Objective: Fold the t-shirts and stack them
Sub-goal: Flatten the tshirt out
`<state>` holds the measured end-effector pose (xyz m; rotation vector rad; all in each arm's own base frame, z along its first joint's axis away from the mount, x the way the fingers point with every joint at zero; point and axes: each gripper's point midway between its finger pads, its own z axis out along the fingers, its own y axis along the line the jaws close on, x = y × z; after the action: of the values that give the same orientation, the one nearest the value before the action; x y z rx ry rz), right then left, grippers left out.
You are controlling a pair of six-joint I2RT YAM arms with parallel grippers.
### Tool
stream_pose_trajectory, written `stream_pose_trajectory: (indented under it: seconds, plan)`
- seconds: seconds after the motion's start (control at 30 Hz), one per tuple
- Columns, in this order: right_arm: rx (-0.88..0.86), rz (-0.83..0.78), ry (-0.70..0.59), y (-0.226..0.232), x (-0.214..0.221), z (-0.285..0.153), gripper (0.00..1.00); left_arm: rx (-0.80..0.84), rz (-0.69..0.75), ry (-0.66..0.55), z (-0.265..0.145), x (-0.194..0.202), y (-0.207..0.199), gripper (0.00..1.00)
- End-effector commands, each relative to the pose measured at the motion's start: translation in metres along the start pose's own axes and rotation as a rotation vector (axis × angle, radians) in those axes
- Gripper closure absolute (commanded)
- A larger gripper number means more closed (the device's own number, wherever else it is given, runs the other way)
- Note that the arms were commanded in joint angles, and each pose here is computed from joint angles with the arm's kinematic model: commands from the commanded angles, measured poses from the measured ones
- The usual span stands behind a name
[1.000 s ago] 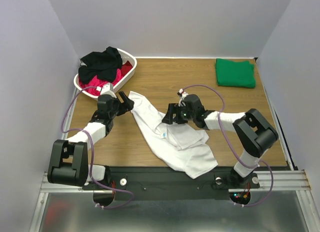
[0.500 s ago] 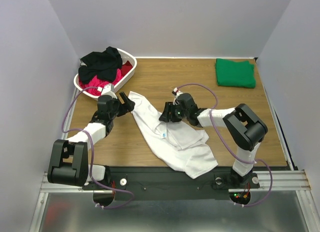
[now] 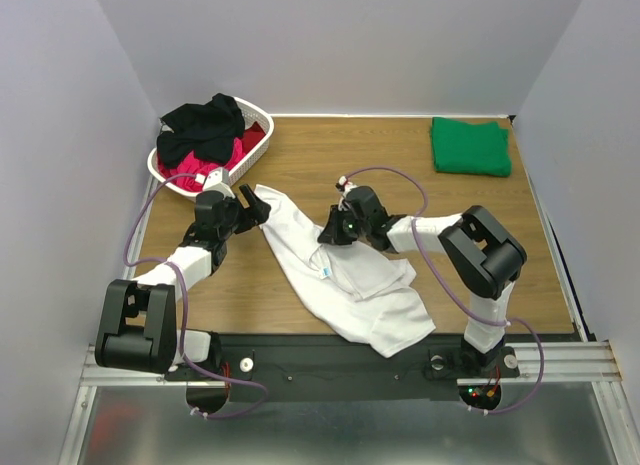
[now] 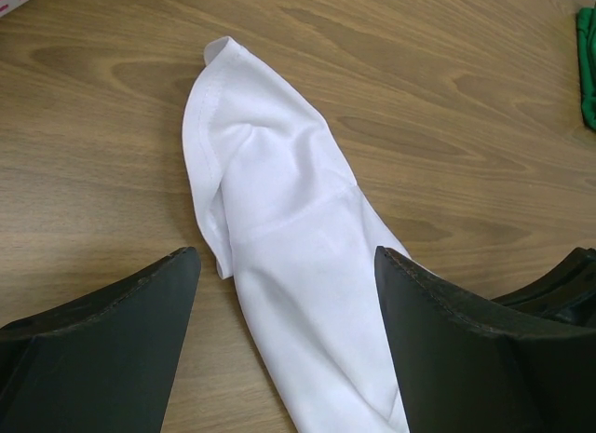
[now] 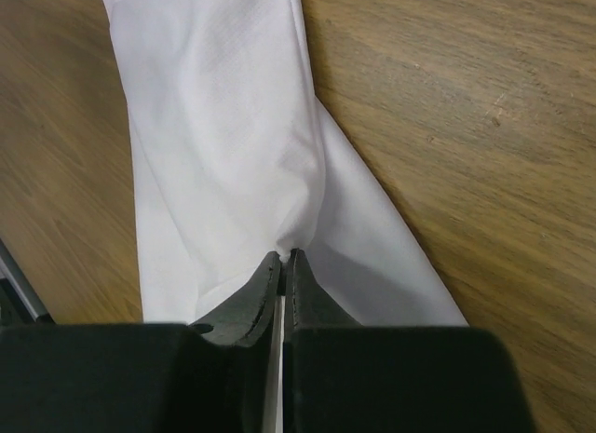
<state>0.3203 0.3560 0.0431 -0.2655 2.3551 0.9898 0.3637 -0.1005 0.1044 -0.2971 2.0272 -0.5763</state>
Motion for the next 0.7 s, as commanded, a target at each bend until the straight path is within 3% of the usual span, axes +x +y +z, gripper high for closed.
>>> stream_pose_trajectory:
  seconds: [0.0, 0.23, 0.4, 0.43, 0.57, 0.67]
  plan:
    - [-0.04, -0.056, -0.092, 0.03, -0.042, -0.006, 1.0, 0.038, 0.031, -0.056, -0.004, -0.012, -0.009, 0.12]
    - [-0.051, -0.179, -0.194, 0.074, -0.106, -0.039, 1.0, 0.021, 0.039, -0.082, -0.008, -0.018, -0.008, 0.12]
    - [0.034, -0.302, -0.392, 0.104, -0.177, -0.098, 1.0, 0.017, 0.044, -0.091, -0.01, -0.02, -0.008, 0.12]
    - [0.158, -0.318, -0.466, 0.089, -0.201, -0.12, 1.0, 0.014, 0.044, -0.091, -0.01, -0.02, -0.007, 0.12]
    - [0.216, -0.295, -0.561, 0.064, -0.251, -0.164, 1.0, 0.013, 0.045, -0.088, -0.01, -0.019, -0.006, 0.12]
    - [0.33, -0.219, -0.649, -0.005, -0.301, -0.209, 1.0, 0.012, 0.047, -0.089, -0.009, -0.019, -0.006, 0.12]
